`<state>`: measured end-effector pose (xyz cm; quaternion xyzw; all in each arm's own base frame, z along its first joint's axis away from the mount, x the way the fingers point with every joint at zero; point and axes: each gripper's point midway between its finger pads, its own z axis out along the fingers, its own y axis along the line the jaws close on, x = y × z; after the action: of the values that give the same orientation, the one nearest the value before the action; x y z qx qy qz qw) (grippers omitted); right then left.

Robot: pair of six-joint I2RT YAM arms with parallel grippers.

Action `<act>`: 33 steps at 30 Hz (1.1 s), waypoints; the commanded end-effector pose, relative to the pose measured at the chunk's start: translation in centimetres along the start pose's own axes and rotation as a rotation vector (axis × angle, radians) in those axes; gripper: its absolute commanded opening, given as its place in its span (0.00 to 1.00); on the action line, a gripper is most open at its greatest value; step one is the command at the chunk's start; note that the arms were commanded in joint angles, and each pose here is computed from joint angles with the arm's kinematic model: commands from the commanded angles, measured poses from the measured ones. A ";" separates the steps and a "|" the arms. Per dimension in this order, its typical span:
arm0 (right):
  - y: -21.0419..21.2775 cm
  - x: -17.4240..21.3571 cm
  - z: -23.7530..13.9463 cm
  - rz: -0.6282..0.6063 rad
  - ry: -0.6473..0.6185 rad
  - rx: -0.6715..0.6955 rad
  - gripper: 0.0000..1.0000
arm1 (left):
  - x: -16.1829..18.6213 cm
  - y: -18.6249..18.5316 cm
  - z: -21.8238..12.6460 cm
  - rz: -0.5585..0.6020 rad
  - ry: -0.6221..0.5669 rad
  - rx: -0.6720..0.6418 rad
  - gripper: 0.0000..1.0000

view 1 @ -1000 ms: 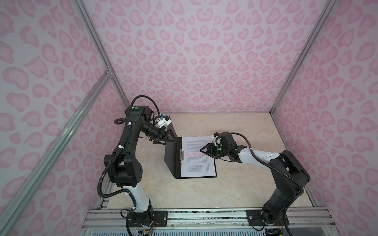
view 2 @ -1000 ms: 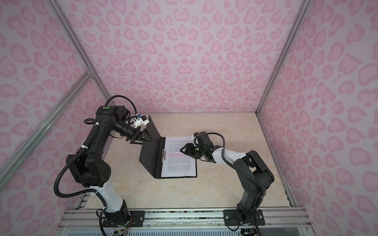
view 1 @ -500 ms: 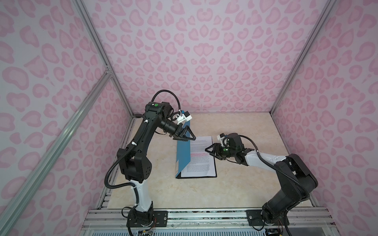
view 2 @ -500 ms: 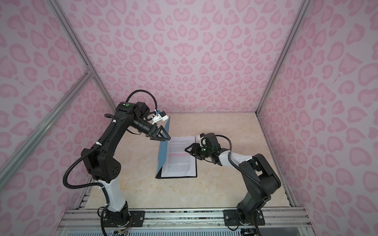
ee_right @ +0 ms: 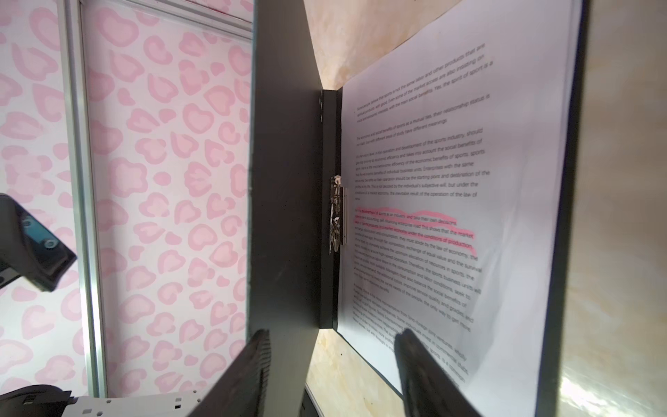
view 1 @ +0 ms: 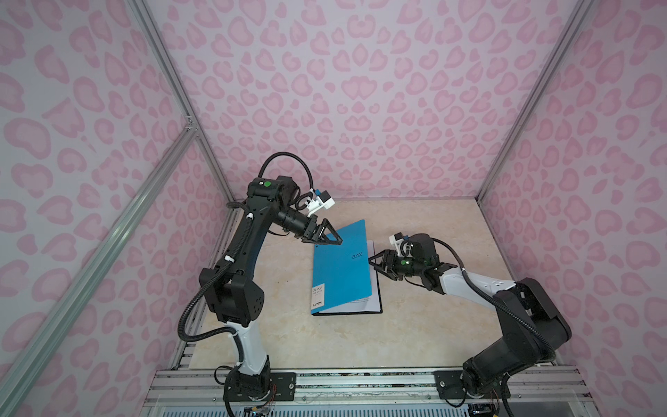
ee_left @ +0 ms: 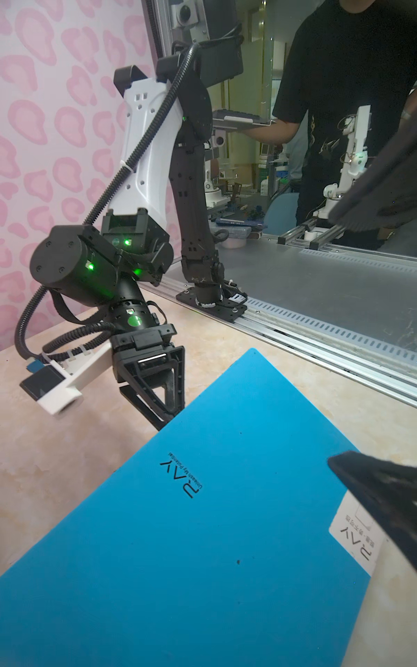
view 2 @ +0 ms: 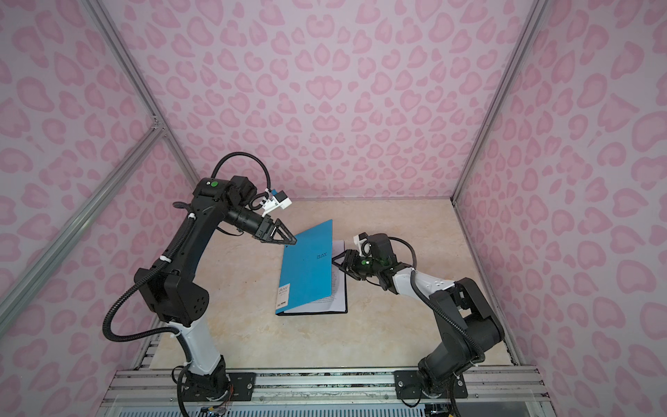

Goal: Put the files into the folder
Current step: 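Fold the cover down over the papers with the left gripper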

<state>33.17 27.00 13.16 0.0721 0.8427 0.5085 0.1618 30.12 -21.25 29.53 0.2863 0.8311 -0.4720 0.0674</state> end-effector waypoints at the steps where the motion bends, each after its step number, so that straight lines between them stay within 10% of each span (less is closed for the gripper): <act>1: 0.2 0.3 -0.3 -0.036 0.016 0.006 0.58 | 1.0 0.7 -0.7 -0.017 -0.007 -0.002 0.99; 33: -5.7 2.2 -1.4 -0.016 0.058 0.111 0.58 | 7.2 9.4 -0.8 -0.130 -0.012 -0.178 0.99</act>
<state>31.01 23.66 8.37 0.0723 0.8756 0.4581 0.1353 29.12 -14.00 20.27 0.2170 0.8874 -0.4026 0.0578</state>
